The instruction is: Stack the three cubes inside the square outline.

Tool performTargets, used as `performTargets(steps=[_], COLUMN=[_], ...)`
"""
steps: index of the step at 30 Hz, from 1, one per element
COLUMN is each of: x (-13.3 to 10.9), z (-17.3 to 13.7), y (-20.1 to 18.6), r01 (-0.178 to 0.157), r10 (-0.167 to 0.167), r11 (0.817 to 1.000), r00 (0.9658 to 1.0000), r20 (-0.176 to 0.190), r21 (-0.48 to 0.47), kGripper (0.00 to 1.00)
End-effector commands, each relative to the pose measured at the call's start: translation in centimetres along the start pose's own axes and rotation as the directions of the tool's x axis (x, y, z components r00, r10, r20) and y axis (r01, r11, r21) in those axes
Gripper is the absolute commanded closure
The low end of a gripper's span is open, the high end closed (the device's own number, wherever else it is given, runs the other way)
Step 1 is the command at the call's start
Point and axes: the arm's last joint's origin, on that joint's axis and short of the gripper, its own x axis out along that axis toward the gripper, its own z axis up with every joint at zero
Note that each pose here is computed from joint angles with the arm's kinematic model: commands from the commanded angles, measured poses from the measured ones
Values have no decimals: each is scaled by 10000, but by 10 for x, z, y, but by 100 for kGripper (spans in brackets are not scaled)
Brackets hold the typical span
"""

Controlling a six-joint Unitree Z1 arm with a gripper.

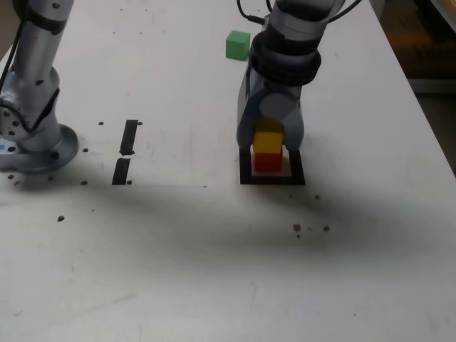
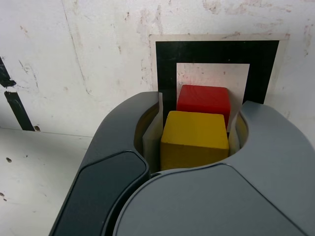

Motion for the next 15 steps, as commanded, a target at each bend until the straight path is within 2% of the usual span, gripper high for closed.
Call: performTargets(steps=[1, 5, 10, 15], x=[1, 2, 3, 3], z=[1, 1, 1, 1], y=[1, 2, 4, 6], r01=[5, 37, 81, 127], r10=[-5, -37, -81, -127], r11=[10000, 10000, 9999, 9999], r00=[10000, 10000, 9999, 9999], r20=[-26, -52, -80, -69], r21=[-20, -45, -76, -42], kGripper=[76, 67, 44, 27])
